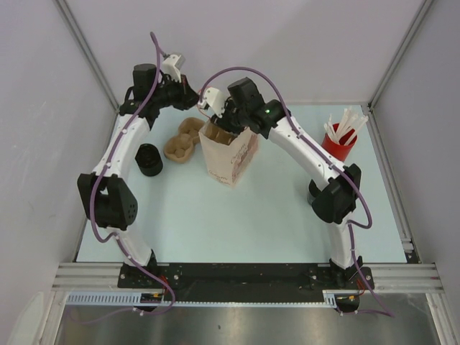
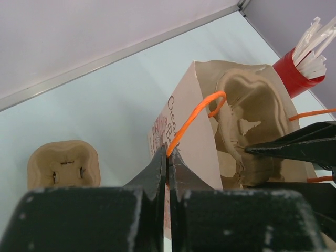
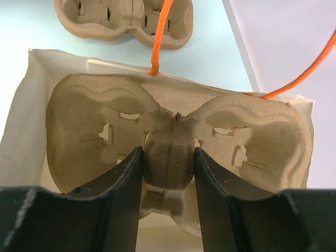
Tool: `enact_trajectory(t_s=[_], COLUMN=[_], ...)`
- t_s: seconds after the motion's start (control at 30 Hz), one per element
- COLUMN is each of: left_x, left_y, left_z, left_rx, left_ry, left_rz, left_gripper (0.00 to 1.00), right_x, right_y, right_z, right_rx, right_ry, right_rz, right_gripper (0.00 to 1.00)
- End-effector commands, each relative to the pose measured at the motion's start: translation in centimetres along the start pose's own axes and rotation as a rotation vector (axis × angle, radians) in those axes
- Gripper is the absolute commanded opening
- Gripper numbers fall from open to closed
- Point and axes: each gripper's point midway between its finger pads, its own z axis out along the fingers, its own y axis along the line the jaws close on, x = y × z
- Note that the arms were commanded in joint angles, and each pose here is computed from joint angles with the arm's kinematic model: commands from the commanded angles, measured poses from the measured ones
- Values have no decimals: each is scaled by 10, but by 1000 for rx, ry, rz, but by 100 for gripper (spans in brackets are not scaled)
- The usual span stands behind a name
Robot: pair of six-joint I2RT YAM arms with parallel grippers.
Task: Pack the takeout coffee
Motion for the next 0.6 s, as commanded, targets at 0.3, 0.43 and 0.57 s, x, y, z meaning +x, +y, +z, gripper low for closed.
enact_trajectory(t_s=[0.3, 0.43, 0.57], left_x=[-37, -37, -37], left_y=[-10, -10, -15], left_z=[-28, -32, -34], left_rx=[-91, -105, -95], left_ry=[-132, -146, -141], left_rz=[46, 39, 53], left_gripper=[0, 0, 0], right_x=[-7, 1, 8], right_y=[1, 3, 4], right_z=[-21, -21, -23], right_rx=[-44, -55, -88], right_ry=[-32, -5, 5], right_rz=[104, 130, 185], right_gripper=[41, 41, 41])
